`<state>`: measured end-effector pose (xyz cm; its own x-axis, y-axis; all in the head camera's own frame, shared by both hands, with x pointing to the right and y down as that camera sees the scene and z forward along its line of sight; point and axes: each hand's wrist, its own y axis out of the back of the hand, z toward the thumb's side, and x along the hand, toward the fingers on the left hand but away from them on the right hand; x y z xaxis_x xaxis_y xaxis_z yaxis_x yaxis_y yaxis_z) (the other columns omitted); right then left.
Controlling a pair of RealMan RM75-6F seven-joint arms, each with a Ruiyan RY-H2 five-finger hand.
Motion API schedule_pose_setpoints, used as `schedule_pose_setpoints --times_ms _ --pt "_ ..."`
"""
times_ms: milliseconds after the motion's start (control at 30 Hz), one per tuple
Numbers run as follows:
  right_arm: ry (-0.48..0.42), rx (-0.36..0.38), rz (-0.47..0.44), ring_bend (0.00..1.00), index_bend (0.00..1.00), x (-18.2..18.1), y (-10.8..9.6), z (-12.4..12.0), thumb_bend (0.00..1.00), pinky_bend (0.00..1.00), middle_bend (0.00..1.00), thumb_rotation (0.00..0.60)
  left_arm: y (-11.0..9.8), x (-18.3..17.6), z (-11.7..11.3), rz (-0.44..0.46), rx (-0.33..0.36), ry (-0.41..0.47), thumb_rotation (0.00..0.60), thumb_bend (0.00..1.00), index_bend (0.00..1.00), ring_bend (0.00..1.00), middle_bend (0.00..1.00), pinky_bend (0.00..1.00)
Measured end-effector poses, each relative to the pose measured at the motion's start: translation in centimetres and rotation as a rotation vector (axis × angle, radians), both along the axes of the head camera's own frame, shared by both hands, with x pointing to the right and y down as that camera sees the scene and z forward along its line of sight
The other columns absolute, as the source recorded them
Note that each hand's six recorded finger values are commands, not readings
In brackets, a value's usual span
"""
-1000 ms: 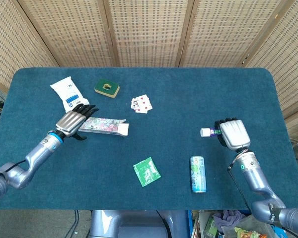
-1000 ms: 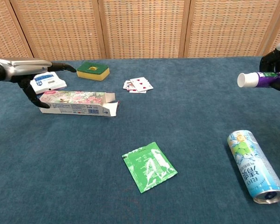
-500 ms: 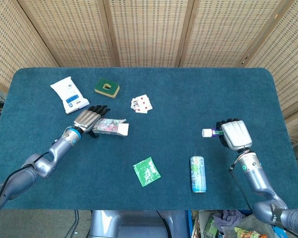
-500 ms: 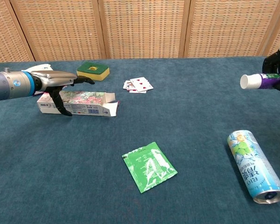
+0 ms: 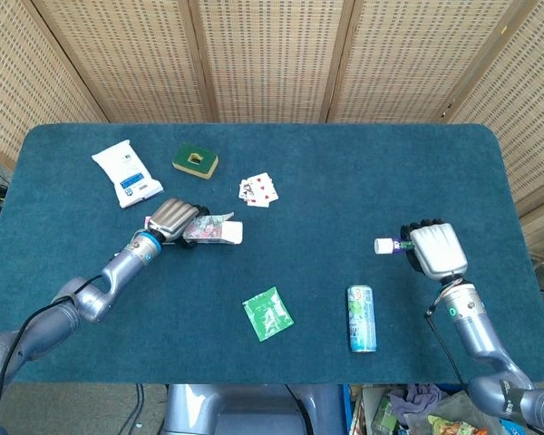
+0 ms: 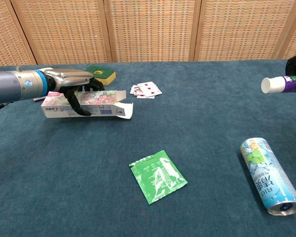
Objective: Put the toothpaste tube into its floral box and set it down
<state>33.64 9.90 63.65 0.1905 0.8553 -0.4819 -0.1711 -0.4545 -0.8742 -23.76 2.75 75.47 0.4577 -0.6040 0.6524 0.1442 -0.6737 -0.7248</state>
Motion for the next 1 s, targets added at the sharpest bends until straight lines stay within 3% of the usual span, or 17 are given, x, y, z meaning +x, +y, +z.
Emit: schedule_pose_setpoints --times_ms 233,467,700,1000 --pt "0.019 0.034 -0.044 0.43 0.61 -0.7 0.5 -2.1 0.54 0.41 0.59 0.600 -0.9 2.4 -4.2 0.079 0.061 0.099 0.600 0.38 0.47 0.44 0.53 0.45" --pt "0.040 0.062 -0.081 0.43 0.61 -2.1 1.1 -4.6 0.54 0.41 0.59 0.600 -1.6 7.9 -8.2 0.192 0.112 0.187 0.600 0.38 0.47 0.44 0.53 0.45" --pt "0.097 0.071 -0.095 0.43 0.61 -3.5 1.1 -6.5 0.54 0.41 0.59 0.600 -1.8 12.5 -9.6 0.219 0.097 0.224 0.600 0.38 0.47 0.44 0.53 0.45" --pt "0.129 0.043 -0.042 0.45 0.61 -4.5 -0.3 -6.7 0.54 0.43 0.61 0.600 -0.9 16.6 -10.1 0.259 0.106 0.233 0.600 0.38 0.48 0.44 0.53 0.45"
